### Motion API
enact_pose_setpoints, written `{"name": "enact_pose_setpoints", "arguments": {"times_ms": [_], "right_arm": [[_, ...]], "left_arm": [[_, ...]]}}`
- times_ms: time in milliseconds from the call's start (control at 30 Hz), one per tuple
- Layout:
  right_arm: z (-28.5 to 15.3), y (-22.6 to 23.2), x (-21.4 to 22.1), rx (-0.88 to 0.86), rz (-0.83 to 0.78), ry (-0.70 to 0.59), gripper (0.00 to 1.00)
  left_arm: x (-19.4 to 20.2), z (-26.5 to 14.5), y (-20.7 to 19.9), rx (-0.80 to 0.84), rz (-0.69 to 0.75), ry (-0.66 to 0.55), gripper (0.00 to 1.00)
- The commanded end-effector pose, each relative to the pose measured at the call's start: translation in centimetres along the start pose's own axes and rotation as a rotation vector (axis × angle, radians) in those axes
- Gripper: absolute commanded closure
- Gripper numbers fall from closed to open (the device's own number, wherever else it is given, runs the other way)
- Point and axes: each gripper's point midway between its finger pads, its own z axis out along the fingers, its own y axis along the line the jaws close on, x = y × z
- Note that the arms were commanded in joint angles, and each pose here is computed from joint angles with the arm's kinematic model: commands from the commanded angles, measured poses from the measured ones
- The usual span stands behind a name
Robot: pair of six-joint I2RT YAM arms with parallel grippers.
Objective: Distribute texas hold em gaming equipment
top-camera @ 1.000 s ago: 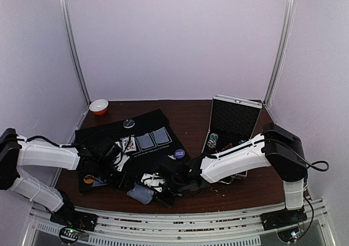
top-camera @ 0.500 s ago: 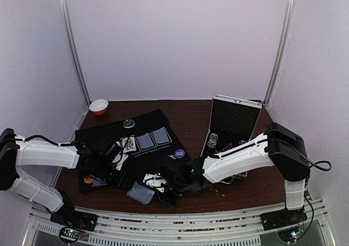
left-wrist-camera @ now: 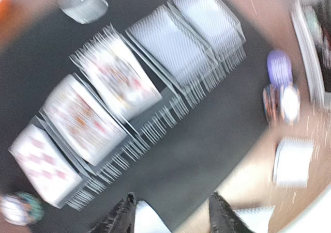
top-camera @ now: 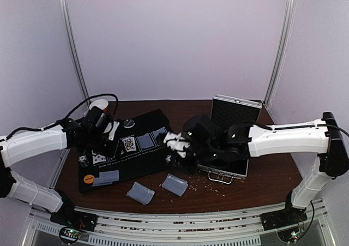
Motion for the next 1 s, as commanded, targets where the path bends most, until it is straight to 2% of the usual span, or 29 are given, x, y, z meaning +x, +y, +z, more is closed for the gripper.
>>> {"name": "enact_pose_setpoints", "arguments": {"times_ms": [0,133,167,233,300,400,500,633,700,900,967], "right_arm": [[-8.5,-11.2,-4.0,0.349,0.106,-0.198,0.47],[-18.3,-21.0,-5.4,0.650,0.240,-0.393,0.06],[-20.8,-23.1,-5.0,0.728,0.277,-0.429,0.01],[-25.8,-27.3,-3.5,0.870,0.367,-0.493,0.00],[-30.2,-30.7,-1.0,0.987,0.477,-0.550,0.00],[-35.6,-34.6,4.7,1.156,0.623,-0.599,0.00],[-38.8,-35.7,10.1,1.292,0.706,-0.669,0.00],[-39.4,-35.0,16.9,1.410,0.759,-0.795,0.00],[-38.7,-34.1,18.3,1.429,0.709,-0.869,0.00],[-33.1,-32.8,23.3,1.395,0.672,-0.787,0.00],[-31.9,-32.4,24.4,1.387,0.663,-0.779,0.00]], "left_arm": [[-9.2,-5.5,5.4,-0.182,-0.027,-0.306,0.43],[-14.9,-11.6,11.0,-0.367,-0.137,-0.601,0.19],[-16.2,-13.4,12.4,-0.421,-0.172,-0.692,0.13],[-17.1,-16.2,15.0,-0.549,-0.230,-0.815,0.05],[-17.0,-18.1,17.6,-0.690,-0.271,-0.896,0.02],[-16.3,-19.0,20.8,-0.806,-0.313,-0.938,0.02],[-13.8,-18.3,23.9,-0.930,-0.366,-0.946,0.02],[-10.2,-16.9,25.7,-1.019,-0.389,-1.006,0.02],[-8.6,-15.7,25.9,-1.030,-0.378,-1.032,0.02],[-5.7,-12.4,25.7,-1.029,-0.299,-1.038,0.02],[-6.1,-12.2,25.1,-0.994,-0.256,-1.041,0.02]]}}
